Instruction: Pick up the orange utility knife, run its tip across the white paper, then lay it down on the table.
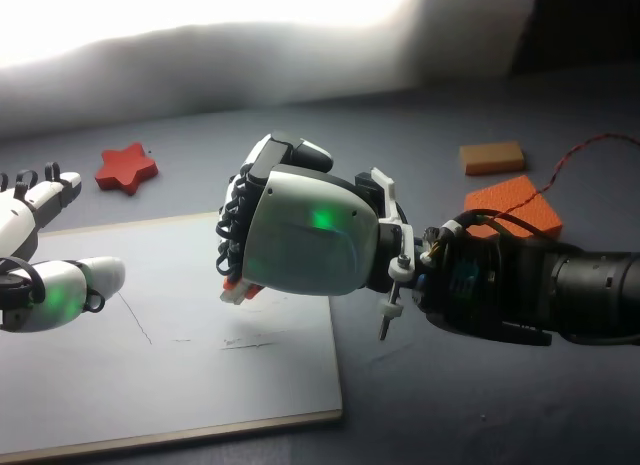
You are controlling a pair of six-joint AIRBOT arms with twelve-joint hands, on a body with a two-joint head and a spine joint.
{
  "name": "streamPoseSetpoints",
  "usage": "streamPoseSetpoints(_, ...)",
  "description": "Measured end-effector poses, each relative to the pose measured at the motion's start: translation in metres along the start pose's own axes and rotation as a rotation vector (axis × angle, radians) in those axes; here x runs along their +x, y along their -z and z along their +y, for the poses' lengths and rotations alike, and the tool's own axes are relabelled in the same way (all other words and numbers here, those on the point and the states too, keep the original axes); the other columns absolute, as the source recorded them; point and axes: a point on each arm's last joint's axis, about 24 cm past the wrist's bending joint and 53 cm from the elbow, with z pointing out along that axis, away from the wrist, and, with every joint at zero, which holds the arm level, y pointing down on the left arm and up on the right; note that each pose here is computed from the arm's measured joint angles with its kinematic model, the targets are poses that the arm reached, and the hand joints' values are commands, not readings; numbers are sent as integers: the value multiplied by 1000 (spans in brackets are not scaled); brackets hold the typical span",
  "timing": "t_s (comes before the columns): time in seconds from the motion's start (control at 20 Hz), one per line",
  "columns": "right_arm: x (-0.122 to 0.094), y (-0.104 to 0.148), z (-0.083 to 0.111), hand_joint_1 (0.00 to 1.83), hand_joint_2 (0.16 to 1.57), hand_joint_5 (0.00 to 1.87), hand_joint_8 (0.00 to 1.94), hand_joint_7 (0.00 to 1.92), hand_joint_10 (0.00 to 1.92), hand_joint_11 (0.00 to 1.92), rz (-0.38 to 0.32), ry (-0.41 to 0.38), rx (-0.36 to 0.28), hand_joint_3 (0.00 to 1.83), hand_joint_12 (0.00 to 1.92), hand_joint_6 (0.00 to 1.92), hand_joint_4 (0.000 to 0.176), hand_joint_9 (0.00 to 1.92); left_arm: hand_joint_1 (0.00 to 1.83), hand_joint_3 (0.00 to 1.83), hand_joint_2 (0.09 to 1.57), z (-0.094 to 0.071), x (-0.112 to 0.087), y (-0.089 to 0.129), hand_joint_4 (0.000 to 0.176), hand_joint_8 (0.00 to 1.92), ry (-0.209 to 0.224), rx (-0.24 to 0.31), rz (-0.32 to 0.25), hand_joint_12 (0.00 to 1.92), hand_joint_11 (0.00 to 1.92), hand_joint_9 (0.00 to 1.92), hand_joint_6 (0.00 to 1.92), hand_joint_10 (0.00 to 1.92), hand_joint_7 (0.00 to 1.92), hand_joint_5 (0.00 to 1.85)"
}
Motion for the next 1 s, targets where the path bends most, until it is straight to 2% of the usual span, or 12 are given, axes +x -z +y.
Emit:
streamPoseSetpoints(0.1,-1,2,0,1490,1015,1391,1941,1546,1921,1725,2,-3,-3,507,1921,1921,176,1659,84,0,1324,0,0,0,3,1,0,0,0,359,0,158,0,5,137,0)
streamPoseSetpoints(0.4,-6,25,17,1484,1027,1377,1941,1543,1921,1712,15,-15,-69,514,1921,1921,176,1646,79,0,1324,0,0,0,5,7,0,0,0,380,0,158,0,4,147,0)
streamPoseSetpoints(0.55,-16,30,16,1507,1005,1385,1941,1554,1921,1712,3,-19,-82,499,1921,1921,176,1660,44,2,1332,0,0,0,7,3,1,0,0,419,0,148,0,2,130,0)
streamPoseSetpoints(0.75,-32,37,12,1489,1014,1384,1941,1554,1921,1722,-11,-28,-95,502,1921,1921,176,1663,33,1,1334,-1,0,0,8,1,6,2,-2,351,0,135,0,0,99,0)
streamPoseSetpoints(0.85,-46,33,3,1488,1013,1378,1941,1558,1921,1727,-34,-33,-89,507,1921,1921,176,1666,48,0,1331,-1,0,0,9,3,6,2,-1,355,0,140,0,2,104,0)
streamPoseSetpoints(0.9,-62,28,-5,1483,1014,1363,1941,1534,1921,1712,-64,-41,-76,507,1921,1921,176,1649,34,0,1332,-1,0,0,9,5,6,3,-2,368,0,140,0,2,116,0)
streamPoseSetpoints(0.95,-77,23,-13,1487,1013,1363,1941,1532,1921,1710,-92,-60,-60,505,1921,1921,176,1648,43,0,1331,-2,0,1,8,4,6,3,-1,368,0,141,0,2,117,0)
streamPoseSetpoints(1.0,-90,20,-18,1485,1021,1380,1941,1543,1921,1716,-113,-103,-42,507,1921,1921,176,1654,61,0,1325,-2,1,1,7,5,6,4,1,451,0,154,0,6,126,0)
